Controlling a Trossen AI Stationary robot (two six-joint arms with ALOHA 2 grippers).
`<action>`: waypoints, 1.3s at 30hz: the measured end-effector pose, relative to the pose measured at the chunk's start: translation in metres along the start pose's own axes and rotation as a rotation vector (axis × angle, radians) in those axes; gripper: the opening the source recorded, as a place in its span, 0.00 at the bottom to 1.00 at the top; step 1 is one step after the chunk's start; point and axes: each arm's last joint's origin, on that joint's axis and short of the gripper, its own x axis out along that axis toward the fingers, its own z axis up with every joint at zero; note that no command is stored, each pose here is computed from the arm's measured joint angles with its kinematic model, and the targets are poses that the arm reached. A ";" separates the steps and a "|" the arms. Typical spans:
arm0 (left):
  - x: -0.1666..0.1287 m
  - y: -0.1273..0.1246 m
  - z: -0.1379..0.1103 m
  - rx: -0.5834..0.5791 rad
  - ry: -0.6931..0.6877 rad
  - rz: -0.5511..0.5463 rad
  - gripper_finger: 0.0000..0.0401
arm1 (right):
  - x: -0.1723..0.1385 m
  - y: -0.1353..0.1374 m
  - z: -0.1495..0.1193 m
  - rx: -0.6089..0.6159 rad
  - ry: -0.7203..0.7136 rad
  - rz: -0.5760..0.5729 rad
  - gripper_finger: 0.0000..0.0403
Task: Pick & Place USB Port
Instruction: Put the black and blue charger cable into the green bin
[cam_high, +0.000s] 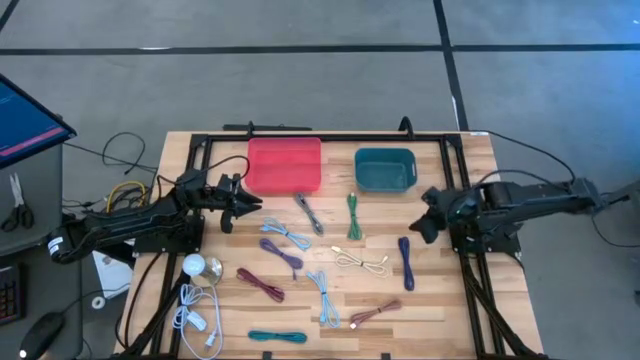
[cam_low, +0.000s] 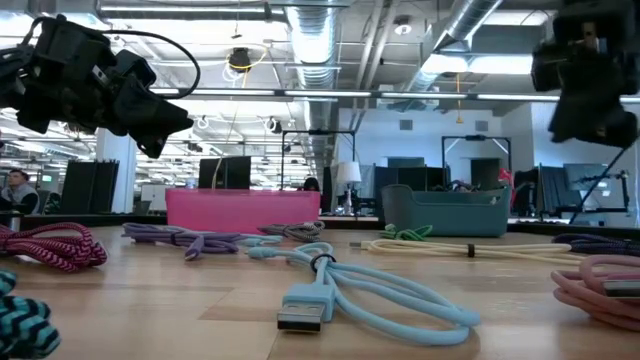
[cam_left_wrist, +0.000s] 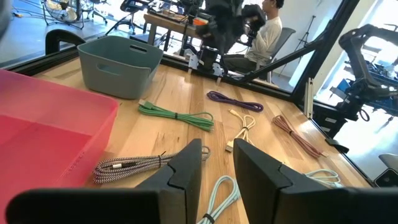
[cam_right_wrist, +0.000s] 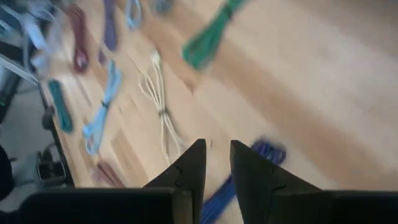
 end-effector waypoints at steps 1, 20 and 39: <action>0.000 0.000 0.000 0.000 0.000 0.000 0.23 | 0.003 0.002 -0.002 0.014 0.027 -0.006 0.17; 0.000 0.000 0.000 0.000 0.000 0.000 0.23 | 0.031 0.051 -0.030 0.013 0.336 -0.335 0.16; 0.000 0.000 0.000 0.000 0.000 0.000 0.23 | 0.088 0.052 -0.030 0.017 0.382 -0.477 0.16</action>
